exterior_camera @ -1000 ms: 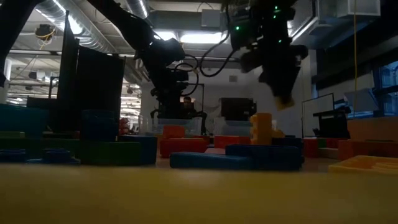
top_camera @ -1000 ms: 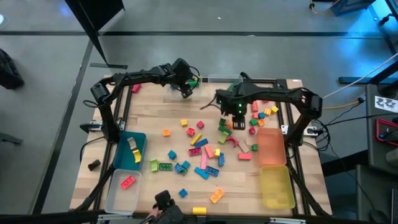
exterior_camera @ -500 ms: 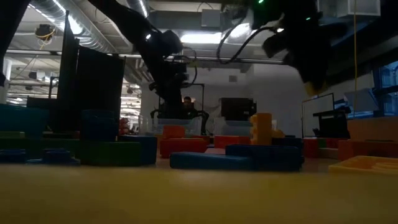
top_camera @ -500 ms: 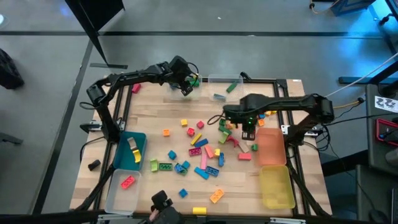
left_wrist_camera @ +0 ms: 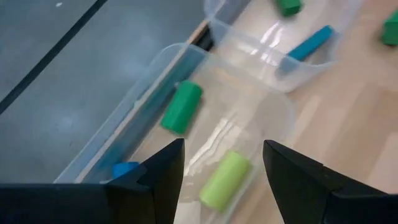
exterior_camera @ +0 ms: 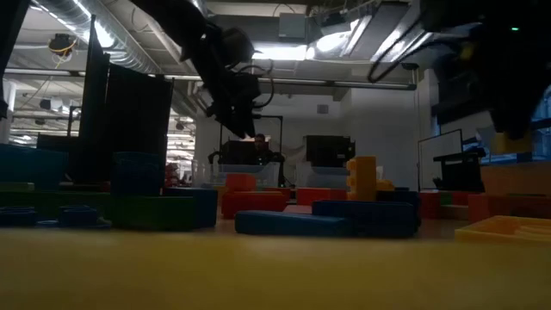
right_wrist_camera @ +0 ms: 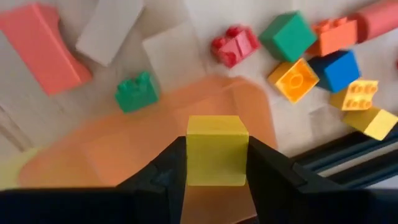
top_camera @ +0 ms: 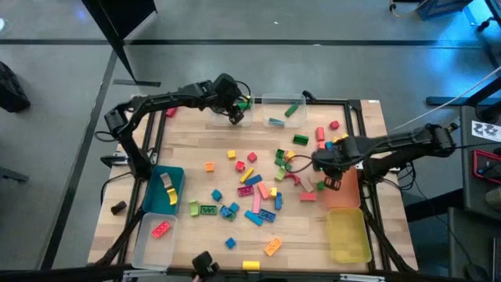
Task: Sort blocks by size
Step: Put the yellow block into the orange bin, then put the yellow game piece into the orange bin
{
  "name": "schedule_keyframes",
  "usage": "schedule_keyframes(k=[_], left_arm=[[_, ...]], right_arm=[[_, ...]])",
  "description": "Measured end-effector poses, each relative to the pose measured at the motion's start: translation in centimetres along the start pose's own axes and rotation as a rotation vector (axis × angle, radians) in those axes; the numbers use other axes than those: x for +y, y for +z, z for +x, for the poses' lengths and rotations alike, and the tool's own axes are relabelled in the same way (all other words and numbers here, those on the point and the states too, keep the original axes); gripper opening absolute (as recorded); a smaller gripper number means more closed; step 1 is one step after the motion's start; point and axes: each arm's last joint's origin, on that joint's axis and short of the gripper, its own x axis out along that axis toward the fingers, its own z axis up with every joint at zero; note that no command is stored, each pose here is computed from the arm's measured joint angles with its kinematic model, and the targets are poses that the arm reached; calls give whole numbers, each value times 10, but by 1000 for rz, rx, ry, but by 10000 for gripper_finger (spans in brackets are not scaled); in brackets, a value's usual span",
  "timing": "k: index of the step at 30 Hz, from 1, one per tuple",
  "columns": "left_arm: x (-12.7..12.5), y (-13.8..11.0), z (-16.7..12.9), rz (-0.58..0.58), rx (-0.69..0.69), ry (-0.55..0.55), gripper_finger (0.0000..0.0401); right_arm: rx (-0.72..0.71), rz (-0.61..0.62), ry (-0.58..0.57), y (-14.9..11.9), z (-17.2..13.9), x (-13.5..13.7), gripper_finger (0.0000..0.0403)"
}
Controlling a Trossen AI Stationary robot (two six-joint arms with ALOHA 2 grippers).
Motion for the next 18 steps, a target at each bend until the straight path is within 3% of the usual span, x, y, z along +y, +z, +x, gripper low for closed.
schedule_keyframes(k=[11, 18], left_arm=[[-40, 2, -8, 143, -30, -69, 203], [-55, 1, -11, 251, -41, -95, 203]], right_arm=[[22, -8, -11, -3, 7, 0, 232], [-3, -4, 11, 0, 0, 1, 241]])
